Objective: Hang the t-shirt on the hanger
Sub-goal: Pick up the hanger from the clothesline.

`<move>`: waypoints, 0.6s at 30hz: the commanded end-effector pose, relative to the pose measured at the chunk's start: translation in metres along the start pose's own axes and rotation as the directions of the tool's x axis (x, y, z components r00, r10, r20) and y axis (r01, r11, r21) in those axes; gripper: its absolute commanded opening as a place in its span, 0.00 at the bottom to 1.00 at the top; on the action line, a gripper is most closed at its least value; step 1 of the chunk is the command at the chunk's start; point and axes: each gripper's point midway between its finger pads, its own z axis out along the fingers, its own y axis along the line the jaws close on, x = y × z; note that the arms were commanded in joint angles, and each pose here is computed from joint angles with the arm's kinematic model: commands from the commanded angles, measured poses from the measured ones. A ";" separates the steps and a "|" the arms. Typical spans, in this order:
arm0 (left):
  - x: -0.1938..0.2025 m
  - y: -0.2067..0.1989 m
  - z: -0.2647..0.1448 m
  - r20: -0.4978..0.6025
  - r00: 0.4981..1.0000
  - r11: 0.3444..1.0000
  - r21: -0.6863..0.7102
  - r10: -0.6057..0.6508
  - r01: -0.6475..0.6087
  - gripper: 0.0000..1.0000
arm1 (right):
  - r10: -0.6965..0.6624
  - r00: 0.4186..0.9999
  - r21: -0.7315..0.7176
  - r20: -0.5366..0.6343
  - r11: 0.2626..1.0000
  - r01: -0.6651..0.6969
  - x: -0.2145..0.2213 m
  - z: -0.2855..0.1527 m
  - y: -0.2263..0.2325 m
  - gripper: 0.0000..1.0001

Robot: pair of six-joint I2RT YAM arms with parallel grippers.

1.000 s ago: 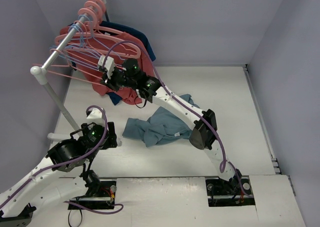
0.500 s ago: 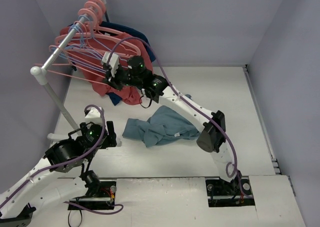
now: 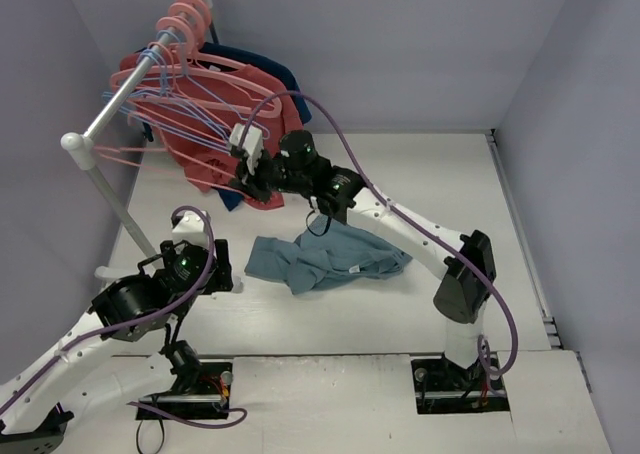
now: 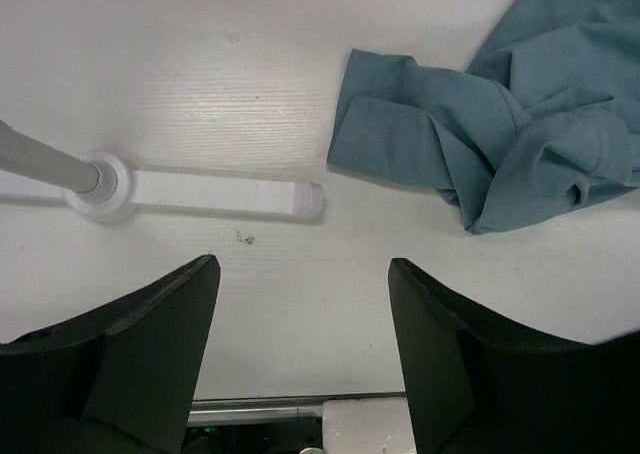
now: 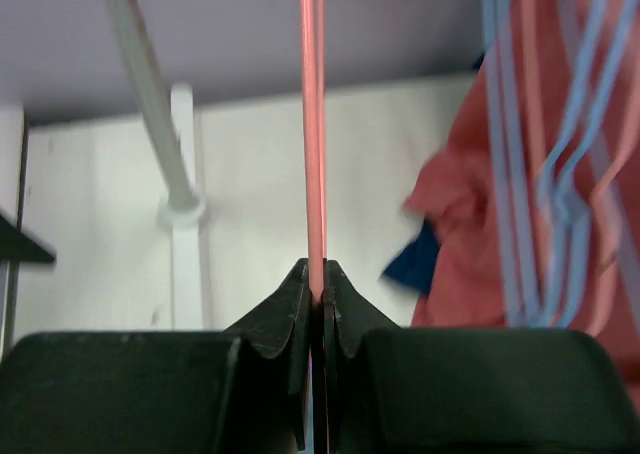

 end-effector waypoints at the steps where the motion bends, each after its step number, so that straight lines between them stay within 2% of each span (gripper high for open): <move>1: -0.024 -0.005 -0.006 0.053 0.999 1.000 0.009 -0.007 0.007 0.64 | 0.027 1.000 0.043 0.001 0.999 -0.027 0.007 -0.035 0.009 0.00; 3: -0.025 -0.006 -0.006 0.049 0.999 1.000 0.010 -0.005 0.004 0.64 | 0.070 0.996 0.049 -0.062 0.997 -0.067 0.040 -0.049 0.017 0.00; 10: -0.026 -0.018 0.000 0.024 0.999 0.999 0.023 0.022 -0.023 0.64 | 0.164 0.978 0.143 -0.131 0.979 -0.145 0.091 -0.114 0.014 0.00; 15: -0.028 -0.046 0.011 -0.026 0.999 0.997 0.073 0.033 -0.031 0.64 | 0.250 0.963 0.268 -0.104 0.939 -0.215 0.107 -0.181 0.002 0.00; 18: -0.034 -0.071 0.020 -0.044 0.999 0.992 0.122 0.031 -0.025 0.64 | 0.286 0.949 0.348 -0.135 0.910 -0.225 0.119 -0.211 0.001 0.00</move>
